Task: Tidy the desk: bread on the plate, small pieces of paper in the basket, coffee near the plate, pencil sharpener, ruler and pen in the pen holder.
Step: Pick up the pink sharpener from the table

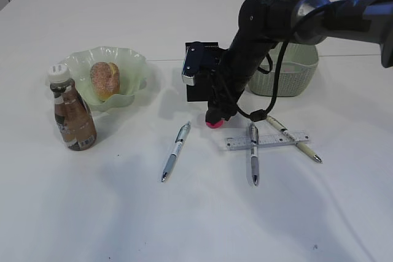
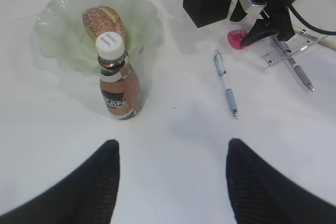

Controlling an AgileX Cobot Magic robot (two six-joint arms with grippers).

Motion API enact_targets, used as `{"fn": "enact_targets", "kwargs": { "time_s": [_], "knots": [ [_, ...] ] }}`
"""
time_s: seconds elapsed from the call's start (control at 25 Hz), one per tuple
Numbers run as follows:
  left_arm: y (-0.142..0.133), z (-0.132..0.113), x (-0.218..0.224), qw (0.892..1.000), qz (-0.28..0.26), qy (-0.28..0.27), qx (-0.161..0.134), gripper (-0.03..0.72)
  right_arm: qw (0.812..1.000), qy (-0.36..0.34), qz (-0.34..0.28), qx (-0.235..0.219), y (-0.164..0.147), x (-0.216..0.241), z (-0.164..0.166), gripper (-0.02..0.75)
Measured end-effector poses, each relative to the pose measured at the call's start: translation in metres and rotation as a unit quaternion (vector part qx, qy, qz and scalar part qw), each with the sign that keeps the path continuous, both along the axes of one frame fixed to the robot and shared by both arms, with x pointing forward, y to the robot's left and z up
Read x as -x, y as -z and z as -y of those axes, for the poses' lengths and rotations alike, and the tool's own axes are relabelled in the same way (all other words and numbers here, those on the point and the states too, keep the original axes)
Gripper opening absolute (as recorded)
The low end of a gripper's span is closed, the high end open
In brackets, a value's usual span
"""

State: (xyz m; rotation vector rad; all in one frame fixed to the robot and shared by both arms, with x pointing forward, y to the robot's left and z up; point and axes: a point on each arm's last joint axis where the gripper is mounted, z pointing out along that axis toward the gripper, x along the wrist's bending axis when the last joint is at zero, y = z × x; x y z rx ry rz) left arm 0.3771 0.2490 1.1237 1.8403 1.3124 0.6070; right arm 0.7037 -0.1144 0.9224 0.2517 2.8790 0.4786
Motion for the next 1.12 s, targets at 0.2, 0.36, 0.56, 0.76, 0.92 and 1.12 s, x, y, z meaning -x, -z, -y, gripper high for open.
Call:
{"fn": "enact_targets", "kwargs": {
  "time_s": [0.2,0.36,0.56,0.76,0.92,1.12],
  "knots": [
    [0.0001,0.0000,0.0000,1.000,0.000,0.000,0.000,0.448,1.000,-0.003,0.001,0.000,0.0025,-0.0006,-0.0003,0.499],
    [0.0001,0.0000,0.0000,1.000,0.000,0.000,0.000,0.448,1.000,-0.005,0.001,0.001,0.0073,-0.0014,-0.0006,0.499],
    [0.0001,0.0000,0.0000,1.000,0.000,0.000,0.000,0.448,1.000,-0.005,0.001,0.000,0.0081,-0.0016,-0.0008,0.499],
    [0.0001,0.0000,0.0000,1.000,0.000,0.000,0.000,0.448,1.000,-0.005,0.004,0.000,0.0079,-0.0021,-0.0009,0.499],
    [0.0002,0.0000,0.0001,1.000,-0.001,0.000,0.000,0.448,1.000,-0.005,0.005,-0.001,0.0079,-0.0023,-0.0009,0.499],
    [0.0002,0.0000,0.0002,1.000,-0.001,0.000,0.000,0.448,1.000,-0.003,0.007,-0.003,0.0076,-0.0027,-0.0013,0.499]
  ]
}}
